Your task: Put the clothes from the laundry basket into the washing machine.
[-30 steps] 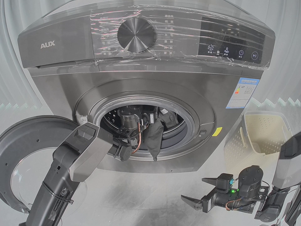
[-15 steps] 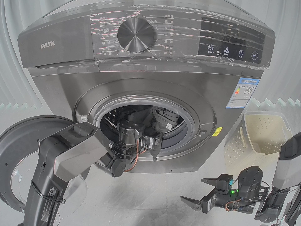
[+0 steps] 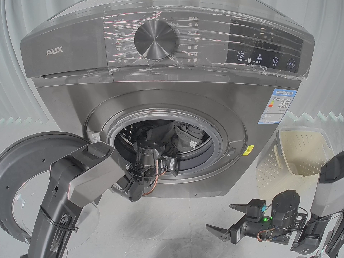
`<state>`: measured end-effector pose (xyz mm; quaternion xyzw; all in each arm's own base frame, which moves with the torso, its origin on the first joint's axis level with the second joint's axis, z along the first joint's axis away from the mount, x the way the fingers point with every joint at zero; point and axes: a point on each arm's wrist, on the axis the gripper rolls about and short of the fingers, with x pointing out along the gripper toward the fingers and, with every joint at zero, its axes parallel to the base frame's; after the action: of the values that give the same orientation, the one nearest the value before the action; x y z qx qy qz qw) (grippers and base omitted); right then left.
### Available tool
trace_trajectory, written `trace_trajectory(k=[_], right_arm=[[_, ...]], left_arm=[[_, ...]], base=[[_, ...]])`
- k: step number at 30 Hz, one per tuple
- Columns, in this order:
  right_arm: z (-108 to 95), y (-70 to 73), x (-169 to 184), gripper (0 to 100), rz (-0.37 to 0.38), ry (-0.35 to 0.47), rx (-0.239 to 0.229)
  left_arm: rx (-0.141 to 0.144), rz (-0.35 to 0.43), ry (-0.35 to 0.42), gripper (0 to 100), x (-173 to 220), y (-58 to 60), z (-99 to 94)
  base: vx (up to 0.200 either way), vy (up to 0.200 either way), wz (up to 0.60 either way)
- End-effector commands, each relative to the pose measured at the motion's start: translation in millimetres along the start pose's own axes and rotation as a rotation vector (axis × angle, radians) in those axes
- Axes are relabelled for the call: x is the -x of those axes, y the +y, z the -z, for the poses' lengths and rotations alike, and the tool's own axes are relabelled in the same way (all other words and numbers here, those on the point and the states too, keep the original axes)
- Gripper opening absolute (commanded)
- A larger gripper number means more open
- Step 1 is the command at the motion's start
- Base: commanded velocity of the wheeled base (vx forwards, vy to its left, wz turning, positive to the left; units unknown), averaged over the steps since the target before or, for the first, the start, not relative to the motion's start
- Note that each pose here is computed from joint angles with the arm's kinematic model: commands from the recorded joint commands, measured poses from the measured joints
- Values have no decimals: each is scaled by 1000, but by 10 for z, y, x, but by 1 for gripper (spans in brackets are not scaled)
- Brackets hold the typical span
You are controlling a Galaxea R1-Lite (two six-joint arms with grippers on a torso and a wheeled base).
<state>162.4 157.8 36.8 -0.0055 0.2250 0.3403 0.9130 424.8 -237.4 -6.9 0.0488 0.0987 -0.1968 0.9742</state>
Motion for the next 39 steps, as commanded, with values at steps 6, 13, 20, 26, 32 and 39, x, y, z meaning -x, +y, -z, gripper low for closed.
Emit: trace_trajectory(k=[6, 13, 20, 26, 32, 39], right_arm=[[2, 3, -3, 100, -1, 1, 0], [1, -1, -3, 100, 0, 0, 0], [1, -1, -3, 100, 0, 0, 0], [4, -1, 0, 100, 0, 2, 0], [4, -1, 0, 100, 0, 2, 0], [6, -5, -2, 100, 2, 3, -1]], left_arm=[[68, -104, -213, 0, -322, 95, -368], [90, -136, -338, 0, -492, 195, -535], [85, -135, -320, 100, -507, 190, -450], [73, -123, -244, 100, -441, 139, -278], [68, -100, -237, 100, -326, 68, -320], [55, -61, -189, 100, -17, -22, -402]], base=[[0, 0, 0], [0, 0, 0], [0, 0, 0], [0, 0, 0], [0, 0, 0], [0, 0, 0]])
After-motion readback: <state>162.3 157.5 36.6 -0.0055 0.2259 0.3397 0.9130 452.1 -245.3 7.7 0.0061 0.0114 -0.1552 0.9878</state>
